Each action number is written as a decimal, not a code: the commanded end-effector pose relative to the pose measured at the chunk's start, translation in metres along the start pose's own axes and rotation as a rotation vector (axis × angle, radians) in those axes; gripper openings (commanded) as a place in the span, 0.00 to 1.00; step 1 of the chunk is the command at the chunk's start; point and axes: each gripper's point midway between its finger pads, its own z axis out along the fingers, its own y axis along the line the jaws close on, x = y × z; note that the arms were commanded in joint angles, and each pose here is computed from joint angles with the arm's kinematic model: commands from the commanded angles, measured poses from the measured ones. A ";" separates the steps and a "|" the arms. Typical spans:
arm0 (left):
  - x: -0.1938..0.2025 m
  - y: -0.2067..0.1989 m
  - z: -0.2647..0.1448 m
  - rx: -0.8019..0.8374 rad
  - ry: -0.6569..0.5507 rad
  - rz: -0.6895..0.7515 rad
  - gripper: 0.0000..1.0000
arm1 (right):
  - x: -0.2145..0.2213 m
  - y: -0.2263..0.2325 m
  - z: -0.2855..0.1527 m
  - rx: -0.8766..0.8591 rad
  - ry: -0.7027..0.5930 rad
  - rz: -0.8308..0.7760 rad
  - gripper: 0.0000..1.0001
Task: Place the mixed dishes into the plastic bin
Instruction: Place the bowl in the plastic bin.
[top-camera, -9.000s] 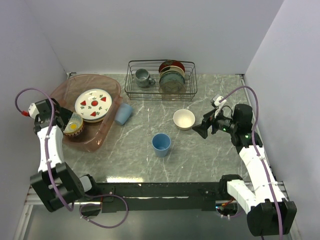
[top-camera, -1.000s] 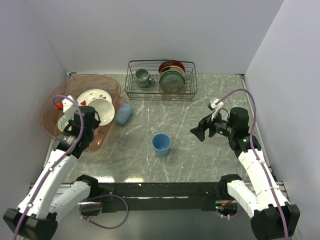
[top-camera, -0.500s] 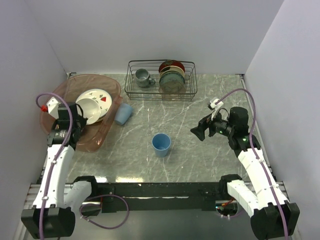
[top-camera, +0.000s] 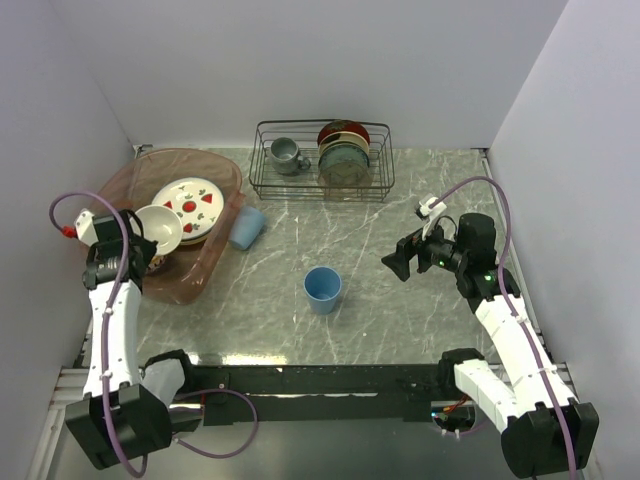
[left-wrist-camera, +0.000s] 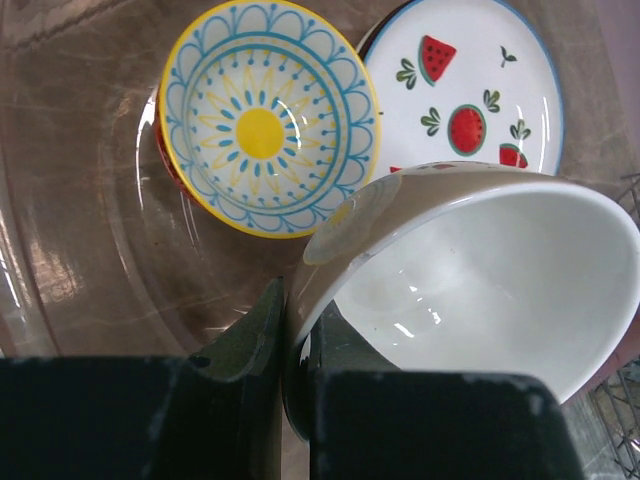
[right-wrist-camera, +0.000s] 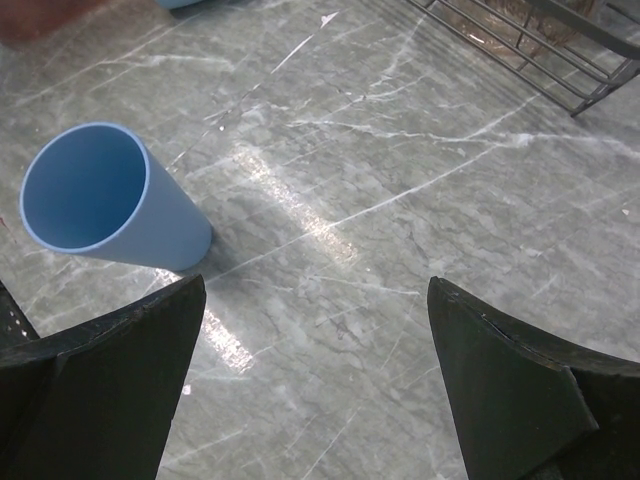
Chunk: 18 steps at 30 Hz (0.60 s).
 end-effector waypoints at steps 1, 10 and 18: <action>-0.024 -0.020 0.000 0.105 -0.058 -0.049 0.01 | -0.011 -0.006 -0.002 0.025 -0.025 -0.033 1.00; -0.030 0.000 0.014 0.044 -0.038 -0.068 0.01 | -0.011 -0.007 -0.002 0.029 -0.022 -0.035 1.00; -0.036 0.016 0.029 -0.015 -0.028 -0.104 0.05 | -0.011 -0.007 -0.003 0.027 -0.020 -0.036 1.00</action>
